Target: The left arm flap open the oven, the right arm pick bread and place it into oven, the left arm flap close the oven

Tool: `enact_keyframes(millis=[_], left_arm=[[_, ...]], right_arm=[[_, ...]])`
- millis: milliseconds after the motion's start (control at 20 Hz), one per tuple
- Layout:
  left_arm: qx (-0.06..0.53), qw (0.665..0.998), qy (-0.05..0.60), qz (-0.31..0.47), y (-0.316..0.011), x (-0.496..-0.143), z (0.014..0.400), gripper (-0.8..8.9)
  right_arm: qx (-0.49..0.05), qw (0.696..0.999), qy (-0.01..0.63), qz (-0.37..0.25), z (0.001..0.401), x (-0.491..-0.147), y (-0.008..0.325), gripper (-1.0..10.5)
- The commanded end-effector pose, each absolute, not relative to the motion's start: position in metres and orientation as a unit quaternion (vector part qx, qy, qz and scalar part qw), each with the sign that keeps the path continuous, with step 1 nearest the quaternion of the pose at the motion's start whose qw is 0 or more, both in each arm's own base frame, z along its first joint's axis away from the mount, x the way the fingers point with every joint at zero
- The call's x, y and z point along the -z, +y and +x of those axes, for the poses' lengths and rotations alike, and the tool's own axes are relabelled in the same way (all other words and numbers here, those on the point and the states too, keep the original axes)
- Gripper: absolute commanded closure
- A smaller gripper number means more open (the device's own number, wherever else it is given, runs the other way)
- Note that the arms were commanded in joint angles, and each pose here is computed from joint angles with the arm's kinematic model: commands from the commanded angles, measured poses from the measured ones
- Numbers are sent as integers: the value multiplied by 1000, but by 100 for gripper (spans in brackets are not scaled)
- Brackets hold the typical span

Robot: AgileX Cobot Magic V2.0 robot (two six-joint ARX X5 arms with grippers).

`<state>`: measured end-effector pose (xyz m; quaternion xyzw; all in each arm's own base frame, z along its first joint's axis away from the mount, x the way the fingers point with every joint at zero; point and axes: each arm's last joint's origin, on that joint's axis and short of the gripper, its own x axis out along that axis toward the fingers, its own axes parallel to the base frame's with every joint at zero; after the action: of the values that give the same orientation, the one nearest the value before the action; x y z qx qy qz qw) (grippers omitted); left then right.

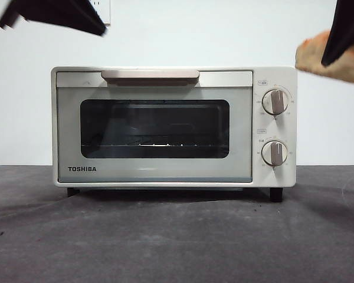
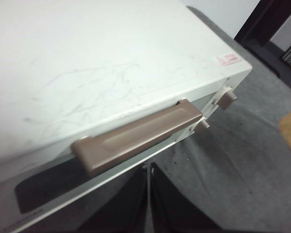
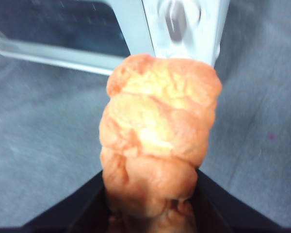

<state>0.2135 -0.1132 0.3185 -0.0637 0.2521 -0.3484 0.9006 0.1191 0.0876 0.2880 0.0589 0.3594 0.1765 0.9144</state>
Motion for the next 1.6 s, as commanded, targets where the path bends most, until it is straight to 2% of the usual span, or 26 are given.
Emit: enact_keyframes(millis=[50, 250, 600, 1000, 1450, 1600], left_arm=[[349, 906, 232, -53, -128, -323, 223, 796], [338, 916, 215, -26, -145, -316, 232, 796], [319, 924, 209, -13, -156, -306, 248, 796], [313, 921, 232, 7, -163, -289, 258, 796], [326, 887, 325, 34, -173, -272, 240, 797], [334, 866, 371, 40, -177, -266, 229, 797]], right_arm=[[-186, 918, 345, 52, 118, -297, 88, 749], [-186, 917, 351, 46, 117, -296, 87, 749], [-185, 916, 352, 43, 116, -296, 87, 748], [-186, 916, 353, 41, 116, -296, 87, 748], [-185, 916, 354, 40, 116, -295, 87, 748], [-185, 916, 354, 40, 116, -295, 87, 748]])
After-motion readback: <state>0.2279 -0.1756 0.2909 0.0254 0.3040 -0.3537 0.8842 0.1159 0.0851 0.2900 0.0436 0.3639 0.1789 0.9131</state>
